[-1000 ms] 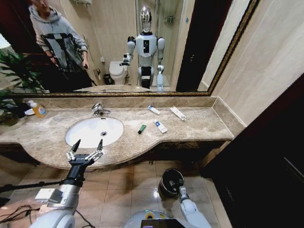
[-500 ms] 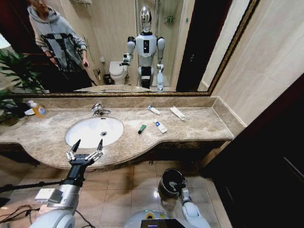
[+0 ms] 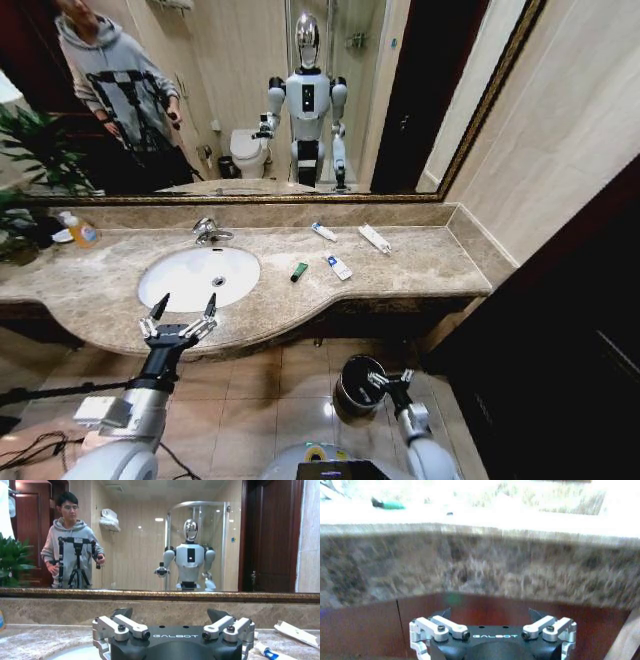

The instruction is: Pick up the trash from the sink and place it in the trash bin.

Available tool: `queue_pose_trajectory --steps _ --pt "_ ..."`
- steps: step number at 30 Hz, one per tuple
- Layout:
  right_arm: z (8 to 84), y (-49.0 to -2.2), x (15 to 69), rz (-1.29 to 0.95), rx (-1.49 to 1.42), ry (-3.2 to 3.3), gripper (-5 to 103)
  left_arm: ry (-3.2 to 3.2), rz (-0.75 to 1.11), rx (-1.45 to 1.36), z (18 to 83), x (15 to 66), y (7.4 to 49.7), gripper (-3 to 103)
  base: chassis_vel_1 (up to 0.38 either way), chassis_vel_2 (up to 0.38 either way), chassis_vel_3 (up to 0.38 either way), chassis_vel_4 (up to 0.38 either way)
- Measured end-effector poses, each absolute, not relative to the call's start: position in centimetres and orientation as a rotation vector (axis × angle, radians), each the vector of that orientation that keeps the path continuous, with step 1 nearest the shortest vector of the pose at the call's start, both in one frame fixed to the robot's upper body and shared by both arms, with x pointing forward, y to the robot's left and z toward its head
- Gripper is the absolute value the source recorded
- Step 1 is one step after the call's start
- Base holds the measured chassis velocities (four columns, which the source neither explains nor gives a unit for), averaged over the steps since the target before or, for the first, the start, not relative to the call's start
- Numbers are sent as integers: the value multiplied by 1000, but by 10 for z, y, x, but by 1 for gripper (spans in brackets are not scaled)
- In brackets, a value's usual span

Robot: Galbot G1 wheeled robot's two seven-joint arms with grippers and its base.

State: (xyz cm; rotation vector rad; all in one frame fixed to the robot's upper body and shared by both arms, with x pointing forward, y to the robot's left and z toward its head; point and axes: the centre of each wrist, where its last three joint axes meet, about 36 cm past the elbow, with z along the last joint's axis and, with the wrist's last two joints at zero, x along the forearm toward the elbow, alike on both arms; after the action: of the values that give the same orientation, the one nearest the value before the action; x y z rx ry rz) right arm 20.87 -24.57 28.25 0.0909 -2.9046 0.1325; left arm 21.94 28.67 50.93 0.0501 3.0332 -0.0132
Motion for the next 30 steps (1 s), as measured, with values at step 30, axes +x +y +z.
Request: queue_pose_trajectory --steps 30 --pt "446 -258 323 25 310 -3186 100 3033 -13 50 509 219 287 100 0 0 0 0"
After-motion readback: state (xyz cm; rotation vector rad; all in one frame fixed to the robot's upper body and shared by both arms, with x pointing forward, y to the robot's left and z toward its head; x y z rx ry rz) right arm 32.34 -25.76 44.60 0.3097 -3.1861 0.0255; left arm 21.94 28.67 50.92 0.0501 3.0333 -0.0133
